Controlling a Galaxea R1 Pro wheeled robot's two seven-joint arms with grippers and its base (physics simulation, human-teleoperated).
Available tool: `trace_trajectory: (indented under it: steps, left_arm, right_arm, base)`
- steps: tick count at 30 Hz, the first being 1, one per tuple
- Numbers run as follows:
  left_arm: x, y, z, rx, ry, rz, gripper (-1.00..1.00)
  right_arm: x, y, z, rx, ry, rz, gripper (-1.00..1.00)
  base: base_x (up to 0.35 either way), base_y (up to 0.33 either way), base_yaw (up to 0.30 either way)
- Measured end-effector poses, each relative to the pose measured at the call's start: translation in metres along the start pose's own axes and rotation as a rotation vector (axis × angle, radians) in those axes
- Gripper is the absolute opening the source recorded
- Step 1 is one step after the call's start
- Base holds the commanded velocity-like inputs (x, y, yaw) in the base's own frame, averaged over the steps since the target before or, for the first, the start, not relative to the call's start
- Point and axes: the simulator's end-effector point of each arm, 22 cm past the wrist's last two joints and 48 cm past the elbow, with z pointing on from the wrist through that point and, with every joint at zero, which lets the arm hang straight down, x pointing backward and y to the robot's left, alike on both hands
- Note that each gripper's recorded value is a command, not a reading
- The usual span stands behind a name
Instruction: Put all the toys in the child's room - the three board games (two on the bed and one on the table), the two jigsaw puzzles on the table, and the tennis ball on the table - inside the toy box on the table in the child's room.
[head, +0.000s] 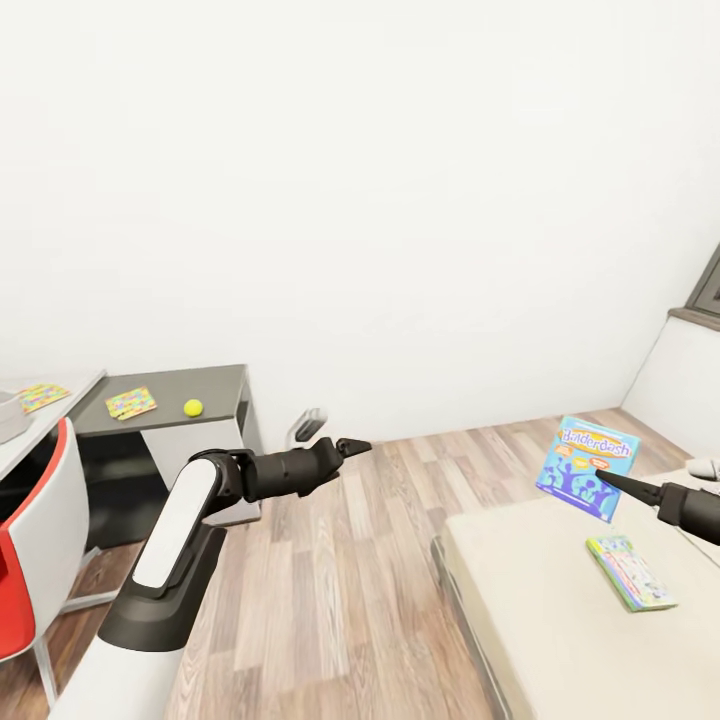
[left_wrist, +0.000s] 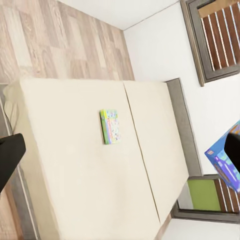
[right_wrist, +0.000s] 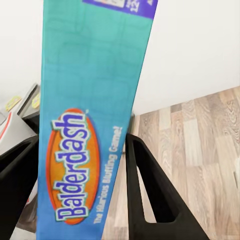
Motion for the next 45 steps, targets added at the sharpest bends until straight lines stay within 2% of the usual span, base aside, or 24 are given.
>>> trace_trajectory:
  steps: [10,15,21,45]
  left_arm:
    - [0.000,-0.001,0.000,0.002,0.001,0.000,1.00]
    - [0.000,-0.001,0.000,0.006,0.001,0.000,1.00]
    - [0.000,-0.003,0.000,0.008,0.000,0.001,1.00]
    - [0.000,-0.006,-0.002,0.009,-0.004,0.008,1.00]
  right_arm:
    - [-0.001,0.001,-0.001,-0.004,-0.001,-0.004,-1.00]
    - [-0.003,0.010,-0.003,-0.045,-0.001,-0.007,-1.00]
    - [-0.004,0.014,-0.004,-0.062,-0.003,-0.012,-1.00]
    - [-0.007,0.018,-0.007,-0.071,-0.011,-0.016,-1.00]
  base:
    - [0.335,0.000,0.000]
    - [0.337,0.000,0.043]
    - [0.292,0.000,0.200]
    - [0.034,0.000,0.274]
